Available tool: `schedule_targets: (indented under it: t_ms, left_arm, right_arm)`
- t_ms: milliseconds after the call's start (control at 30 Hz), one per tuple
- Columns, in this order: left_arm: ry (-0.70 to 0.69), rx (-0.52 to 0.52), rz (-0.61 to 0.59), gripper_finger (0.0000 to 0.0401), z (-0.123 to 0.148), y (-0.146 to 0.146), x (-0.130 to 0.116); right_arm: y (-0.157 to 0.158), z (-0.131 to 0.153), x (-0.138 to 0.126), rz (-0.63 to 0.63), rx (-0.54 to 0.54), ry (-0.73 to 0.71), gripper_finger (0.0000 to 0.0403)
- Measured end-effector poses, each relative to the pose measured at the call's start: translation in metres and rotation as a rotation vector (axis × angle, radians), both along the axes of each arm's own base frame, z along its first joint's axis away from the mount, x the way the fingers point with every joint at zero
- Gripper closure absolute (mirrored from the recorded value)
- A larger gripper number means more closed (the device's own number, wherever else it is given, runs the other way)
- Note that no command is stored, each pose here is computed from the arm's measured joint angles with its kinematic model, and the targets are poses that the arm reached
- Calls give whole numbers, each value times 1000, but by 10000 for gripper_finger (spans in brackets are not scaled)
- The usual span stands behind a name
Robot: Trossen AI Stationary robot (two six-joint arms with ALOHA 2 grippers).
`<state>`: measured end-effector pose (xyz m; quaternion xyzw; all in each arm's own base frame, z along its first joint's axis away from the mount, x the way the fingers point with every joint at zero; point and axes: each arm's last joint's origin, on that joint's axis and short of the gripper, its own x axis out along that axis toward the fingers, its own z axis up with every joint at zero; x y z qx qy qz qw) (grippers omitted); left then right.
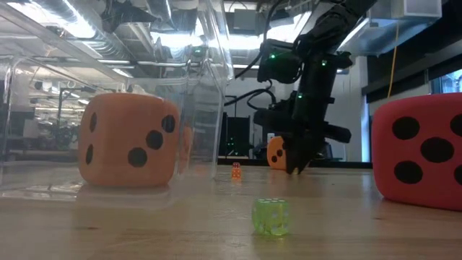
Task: Pick & Place Dice
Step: Put the top small yellow die on the bin
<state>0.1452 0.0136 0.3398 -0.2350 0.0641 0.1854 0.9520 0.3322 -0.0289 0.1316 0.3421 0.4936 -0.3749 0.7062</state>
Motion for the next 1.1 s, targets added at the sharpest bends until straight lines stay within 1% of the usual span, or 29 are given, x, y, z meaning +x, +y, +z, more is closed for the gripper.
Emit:
schedule_targets:
  t_ms: [167,300,467,533,633,800,867,967,1100]
  left_arm:
    - [-2,-4,1,111,0,0,0]
    - [-8,-21,5,111,0,0,0]
    - [-28,-64,-10,111,1,-1,2]
    - [-33,-60,-29,111,1,-1,6]
    - [-19,-2,-65,111,0,-2,16]
    - [-18,127,-114,111,-3,-1,41]
    - [-34,194,-144,111,-1,-2,49]
    - [-15,302,-169,111,7,-2,57]
    - [11,479,-171,111,22,-1,64]
  right_arm:
    - [0,0,0,4,0,-4,355]
    - [1,6,0,52,31,-18,355]
    - [8,34,-8,127,28,-71,355]
    - [9,48,-12,137,17,-101,355]
    - [12,73,-20,151,11,-178,355]
    - [18,115,-39,171,3,-322,355]
    - [20,131,-47,176,8,-383,355]
    - [23,152,-61,189,34,-472,355]
    - [29,179,-79,223,84,-611,355]
